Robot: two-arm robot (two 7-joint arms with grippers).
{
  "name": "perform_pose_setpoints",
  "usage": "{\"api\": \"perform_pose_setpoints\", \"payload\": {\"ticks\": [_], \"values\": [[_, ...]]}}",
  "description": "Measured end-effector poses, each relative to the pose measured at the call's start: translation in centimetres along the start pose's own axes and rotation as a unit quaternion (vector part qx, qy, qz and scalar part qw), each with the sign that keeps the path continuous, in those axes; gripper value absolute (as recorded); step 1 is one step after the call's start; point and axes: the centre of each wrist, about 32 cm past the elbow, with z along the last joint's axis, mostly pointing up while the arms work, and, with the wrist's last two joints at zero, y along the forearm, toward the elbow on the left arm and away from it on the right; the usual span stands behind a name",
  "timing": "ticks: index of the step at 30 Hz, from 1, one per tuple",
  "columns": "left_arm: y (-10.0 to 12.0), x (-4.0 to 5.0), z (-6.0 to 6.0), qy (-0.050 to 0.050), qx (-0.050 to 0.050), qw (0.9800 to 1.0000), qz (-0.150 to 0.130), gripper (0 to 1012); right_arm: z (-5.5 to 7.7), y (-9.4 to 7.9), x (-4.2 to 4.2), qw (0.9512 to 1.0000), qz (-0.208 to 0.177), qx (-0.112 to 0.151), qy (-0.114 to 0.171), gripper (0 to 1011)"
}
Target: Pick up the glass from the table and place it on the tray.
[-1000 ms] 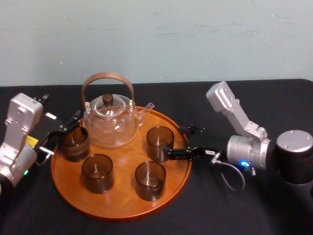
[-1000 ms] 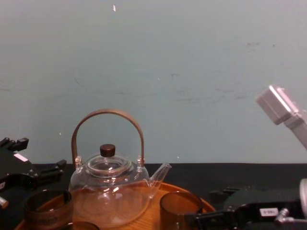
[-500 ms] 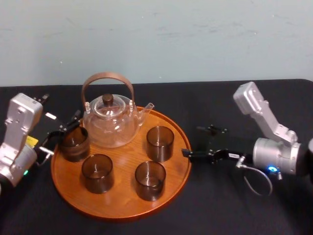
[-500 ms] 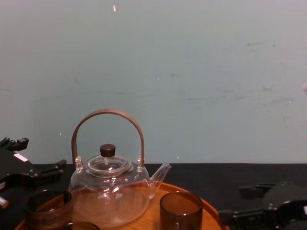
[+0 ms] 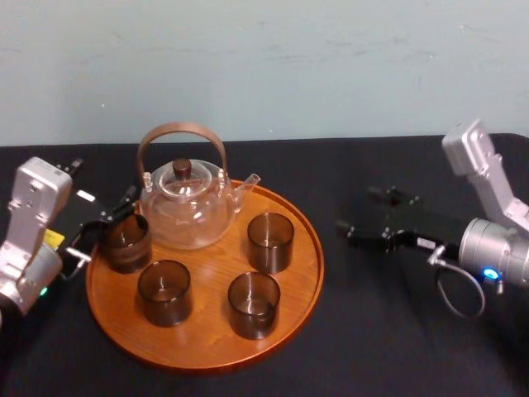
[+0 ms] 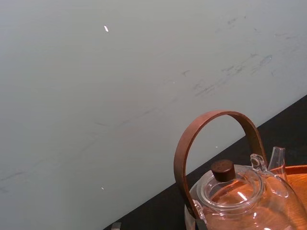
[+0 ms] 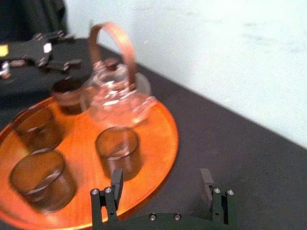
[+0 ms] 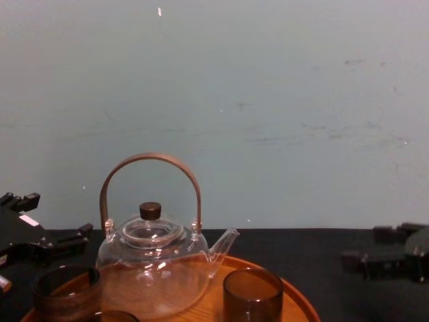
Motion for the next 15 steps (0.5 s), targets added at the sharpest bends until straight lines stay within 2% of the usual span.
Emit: {"api": "perform_pose_setpoints", "payload": {"ticks": [6, 15], "values": [[0.00, 0.00, 0.00, 0.000, 0.000, 1.0000, 0.000, 1001, 0.12, -0.26, 0.26, 0.9988, -0.039, 0.027, 0.008, 1002], [0.00, 0.00, 0.00, 0.000, 0.000, 1.0000, 0.000, 1001, -0.15, -0.27, 0.07, 0.9910, -0.112, 0.073, 0.013, 1002]]}}
